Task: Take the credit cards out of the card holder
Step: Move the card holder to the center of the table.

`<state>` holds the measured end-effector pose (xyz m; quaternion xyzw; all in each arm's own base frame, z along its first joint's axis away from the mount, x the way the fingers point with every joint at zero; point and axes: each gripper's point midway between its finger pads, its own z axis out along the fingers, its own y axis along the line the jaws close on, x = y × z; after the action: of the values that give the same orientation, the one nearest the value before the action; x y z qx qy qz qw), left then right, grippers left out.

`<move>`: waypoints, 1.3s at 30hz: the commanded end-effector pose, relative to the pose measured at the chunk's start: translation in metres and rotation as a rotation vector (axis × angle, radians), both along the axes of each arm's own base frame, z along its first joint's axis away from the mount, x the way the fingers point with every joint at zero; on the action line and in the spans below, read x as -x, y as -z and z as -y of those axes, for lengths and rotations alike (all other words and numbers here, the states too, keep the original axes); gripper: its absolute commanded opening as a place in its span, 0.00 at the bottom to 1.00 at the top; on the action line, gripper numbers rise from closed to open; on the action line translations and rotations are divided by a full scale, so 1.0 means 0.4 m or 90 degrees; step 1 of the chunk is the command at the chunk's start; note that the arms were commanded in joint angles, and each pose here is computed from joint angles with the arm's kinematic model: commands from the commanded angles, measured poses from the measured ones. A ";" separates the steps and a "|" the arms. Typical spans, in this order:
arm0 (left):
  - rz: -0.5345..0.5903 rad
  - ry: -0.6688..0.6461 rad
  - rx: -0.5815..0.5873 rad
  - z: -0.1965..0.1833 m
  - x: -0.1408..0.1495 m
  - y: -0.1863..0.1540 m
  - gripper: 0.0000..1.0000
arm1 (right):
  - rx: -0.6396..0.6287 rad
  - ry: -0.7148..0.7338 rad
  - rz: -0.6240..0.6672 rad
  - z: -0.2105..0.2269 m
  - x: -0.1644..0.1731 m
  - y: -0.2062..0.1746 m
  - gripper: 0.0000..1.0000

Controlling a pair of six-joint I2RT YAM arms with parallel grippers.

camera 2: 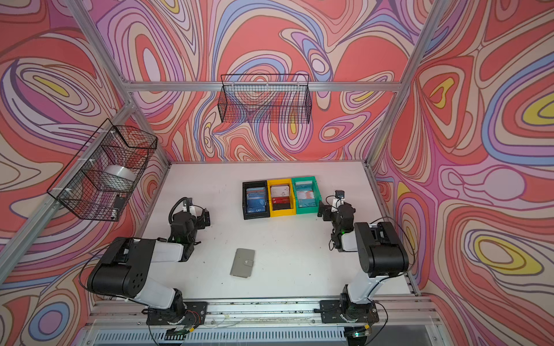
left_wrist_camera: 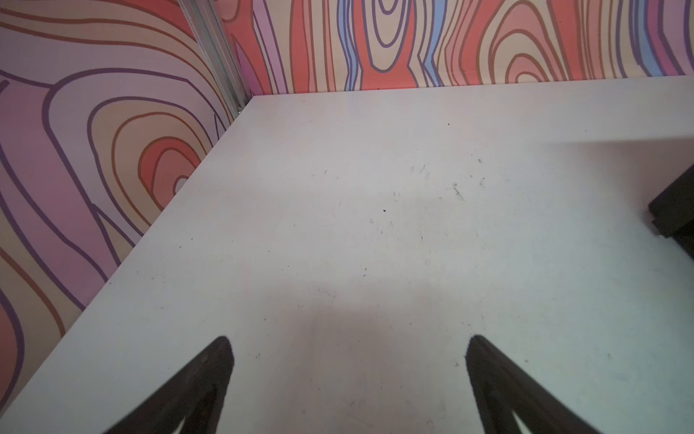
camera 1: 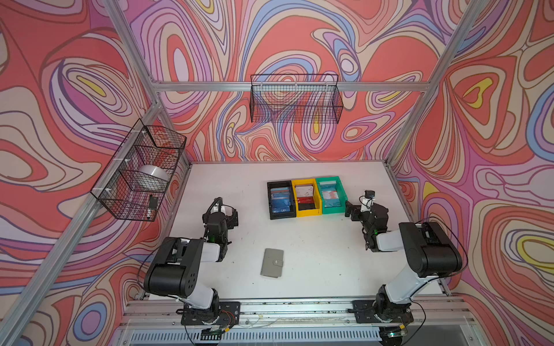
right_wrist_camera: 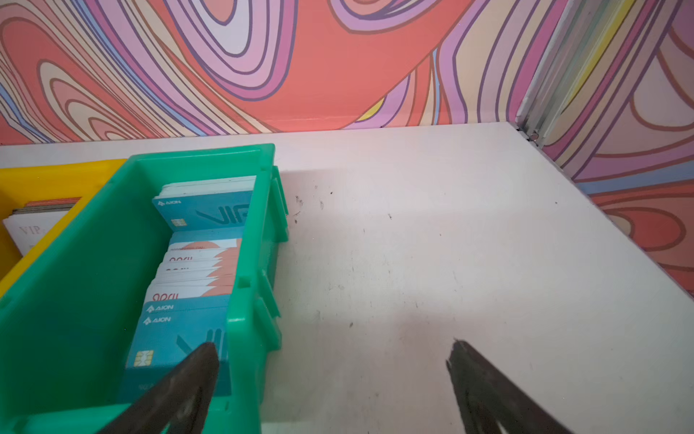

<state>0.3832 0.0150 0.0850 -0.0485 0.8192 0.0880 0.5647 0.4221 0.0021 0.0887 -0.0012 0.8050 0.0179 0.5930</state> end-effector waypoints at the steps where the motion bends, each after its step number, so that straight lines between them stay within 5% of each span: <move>1: 0.019 0.001 -0.006 -0.005 -0.015 -0.019 1.00 | 0.004 -0.001 0.011 0.003 -0.014 -0.010 0.99; 26: 0.047 0.023 -0.005 0.009 0.000 -0.036 0.98 | 0.012 -0.010 0.036 -0.003 0.005 -0.069 0.97; 33: 0.054 0.030 -0.009 0.014 0.012 -0.073 0.96 | 0.014 -0.011 0.097 -0.017 0.039 -0.251 0.91; 39: 0.084 0.078 -0.059 0.080 0.030 -0.186 0.90 | -0.026 -0.116 0.072 -0.135 0.078 -0.449 0.90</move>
<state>0.3720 -0.0039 0.1365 -0.0125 0.7865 0.0746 0.6129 0.4054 0.0289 0.2750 -0.0367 0.7214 0.0432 0.6902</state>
